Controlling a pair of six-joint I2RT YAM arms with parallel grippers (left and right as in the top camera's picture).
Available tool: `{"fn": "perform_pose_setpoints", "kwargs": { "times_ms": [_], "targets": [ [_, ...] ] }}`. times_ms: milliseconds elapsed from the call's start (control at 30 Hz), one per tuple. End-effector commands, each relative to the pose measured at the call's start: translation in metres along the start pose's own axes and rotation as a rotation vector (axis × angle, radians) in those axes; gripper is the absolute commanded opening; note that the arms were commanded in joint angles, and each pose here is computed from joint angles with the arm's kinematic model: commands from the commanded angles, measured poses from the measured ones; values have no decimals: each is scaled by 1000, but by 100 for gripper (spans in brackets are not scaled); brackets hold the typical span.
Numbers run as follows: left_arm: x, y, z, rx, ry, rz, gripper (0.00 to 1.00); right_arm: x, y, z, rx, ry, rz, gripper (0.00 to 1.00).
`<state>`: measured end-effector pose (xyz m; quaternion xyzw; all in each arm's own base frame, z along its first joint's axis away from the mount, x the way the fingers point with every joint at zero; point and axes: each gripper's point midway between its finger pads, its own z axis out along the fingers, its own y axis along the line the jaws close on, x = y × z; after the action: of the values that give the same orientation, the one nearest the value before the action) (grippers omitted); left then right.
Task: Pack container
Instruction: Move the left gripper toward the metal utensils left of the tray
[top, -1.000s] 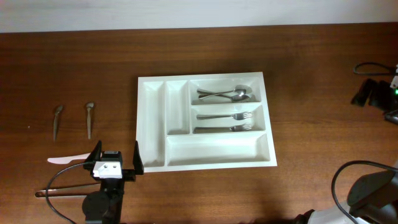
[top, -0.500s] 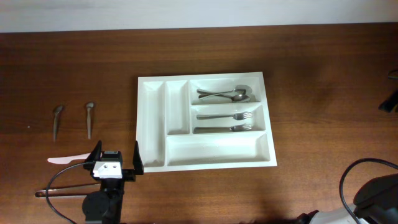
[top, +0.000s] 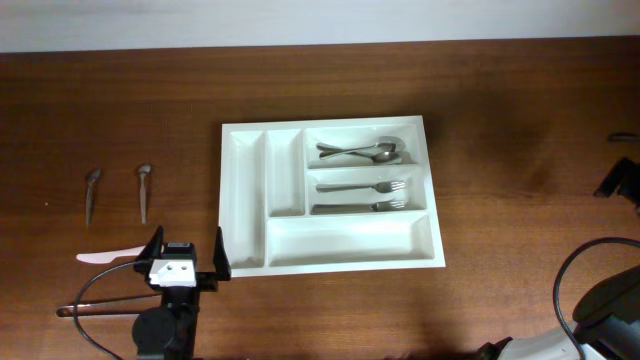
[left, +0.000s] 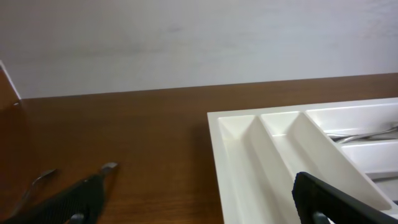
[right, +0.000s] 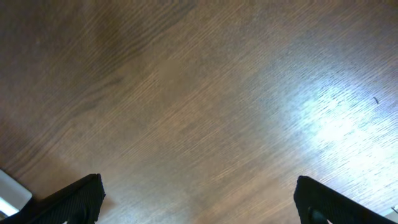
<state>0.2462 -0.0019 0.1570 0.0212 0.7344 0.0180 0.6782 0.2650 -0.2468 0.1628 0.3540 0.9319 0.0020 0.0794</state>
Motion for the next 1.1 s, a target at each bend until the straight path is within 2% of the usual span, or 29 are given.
{"fn": "perform_pose_setpoints", "kwargs": {
  "times_ms": [0,167,267,400,500,667,733,800,933,1000,1067],
  "targets": [
    [-1,7,0,-41,-7,15,99,-2,-2,-1,17,-10,7,99],
    [-12,-1,-1,8,-50,3,99,-1,-2,-1,17,-10,7,99],
    [-17,-1,-2,9,-57,-77,99,-2,-2,-1,17,-10,7,99],
    [-42,-3,-8,29,-99,-125,99,-1,-2,-1,17,-10,7,99],
    [-55,7,-16,-23,-63,-107,99,-1,-2,-1,17,-10,7,99],
    [-77,39,-38,-204,85,-95,99,-1,-2,-1,17,-10,7,99],
    [-98,38,-43,-185,100,-73,99,-1,-2,-1,17,-10,7,99],
    [-118,24,-43,-100,85,-74,99,-1,-2,-1,17,-10,7,99],
    [-120,13,-40,-30,103,-66,99,-1,-2,-1,17,-10,7,99],
    [-122,21,-39,-79,104,-67,99,-1,-2,-1,17,-10,7,99],
    [-128,44,-42,-219,98,-179,99,-1,-2,-1,17,-10,7,99]
  ]
}}
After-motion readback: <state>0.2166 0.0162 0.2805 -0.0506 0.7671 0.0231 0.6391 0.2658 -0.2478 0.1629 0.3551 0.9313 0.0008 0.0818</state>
